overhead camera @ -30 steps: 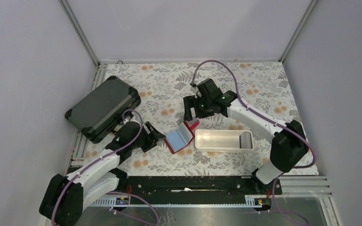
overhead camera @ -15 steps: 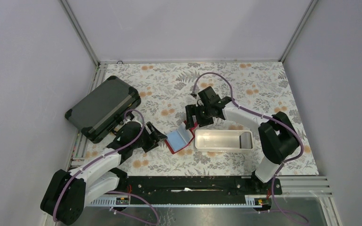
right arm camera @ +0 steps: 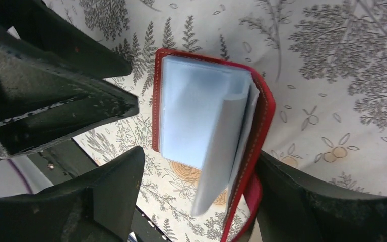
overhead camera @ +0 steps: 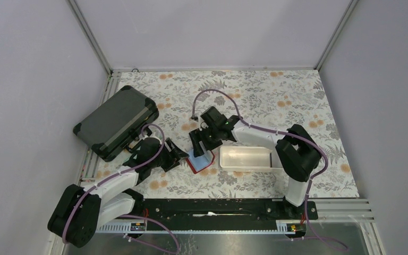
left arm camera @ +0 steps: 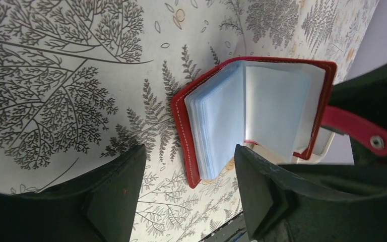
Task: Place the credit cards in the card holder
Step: Close the card holder at the center of the board.
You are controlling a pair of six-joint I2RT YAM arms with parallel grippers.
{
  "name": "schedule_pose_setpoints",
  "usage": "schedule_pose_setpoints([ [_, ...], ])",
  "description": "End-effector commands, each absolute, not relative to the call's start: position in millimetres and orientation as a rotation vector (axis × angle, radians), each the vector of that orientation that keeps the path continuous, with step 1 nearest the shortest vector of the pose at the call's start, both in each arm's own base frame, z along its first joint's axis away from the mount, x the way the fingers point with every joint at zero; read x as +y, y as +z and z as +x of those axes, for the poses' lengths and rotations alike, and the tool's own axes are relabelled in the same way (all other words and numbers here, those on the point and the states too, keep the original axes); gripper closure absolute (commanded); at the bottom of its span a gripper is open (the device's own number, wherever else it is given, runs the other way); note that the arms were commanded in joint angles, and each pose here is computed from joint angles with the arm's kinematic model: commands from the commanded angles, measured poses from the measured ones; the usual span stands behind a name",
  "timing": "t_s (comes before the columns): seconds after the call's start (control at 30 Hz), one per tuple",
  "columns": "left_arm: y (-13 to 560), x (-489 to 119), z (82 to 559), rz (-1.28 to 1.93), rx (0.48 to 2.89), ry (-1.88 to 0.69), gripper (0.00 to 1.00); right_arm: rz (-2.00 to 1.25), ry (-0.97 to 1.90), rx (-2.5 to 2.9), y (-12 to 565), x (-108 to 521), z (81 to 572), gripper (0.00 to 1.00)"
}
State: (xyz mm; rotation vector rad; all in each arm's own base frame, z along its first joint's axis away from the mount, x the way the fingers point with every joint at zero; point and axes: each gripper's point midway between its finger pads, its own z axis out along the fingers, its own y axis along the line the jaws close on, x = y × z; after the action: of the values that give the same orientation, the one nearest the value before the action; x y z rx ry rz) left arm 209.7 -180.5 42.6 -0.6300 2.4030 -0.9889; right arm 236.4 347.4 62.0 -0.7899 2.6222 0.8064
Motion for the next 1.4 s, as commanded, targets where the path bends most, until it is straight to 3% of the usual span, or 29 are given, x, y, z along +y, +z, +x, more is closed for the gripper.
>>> schedule_pose_setpoints([
  [0.0, 42.9, -181.2, 215.1, -0.643, 2.359, -1.015, 0.33, -0.847, 0.592, 2.586, 59.4, 351.7, 236.3, 0.20],
  [0.67, 61.7, -110.8, 238.5, -0.764, 2.252, -0.793, 0.30, -0.871, 0.045, 2.485, 33.2, 381.1, 202.4, 0.17],
  [1.17, 55.5, -107.6, 234.8, -0.771, 2.245, -0.831, 0.30, -0.862, 0.048, 2.464, 40.6, 420.9, 190.7, 0.12],
  [1.37, 51.3, -108.2, 231.0, -0.774, 2.248, -0.841, 0.30, -0.846, 0.050, 2.478, 39.3, 430.8, 188.9, 0.04],
])
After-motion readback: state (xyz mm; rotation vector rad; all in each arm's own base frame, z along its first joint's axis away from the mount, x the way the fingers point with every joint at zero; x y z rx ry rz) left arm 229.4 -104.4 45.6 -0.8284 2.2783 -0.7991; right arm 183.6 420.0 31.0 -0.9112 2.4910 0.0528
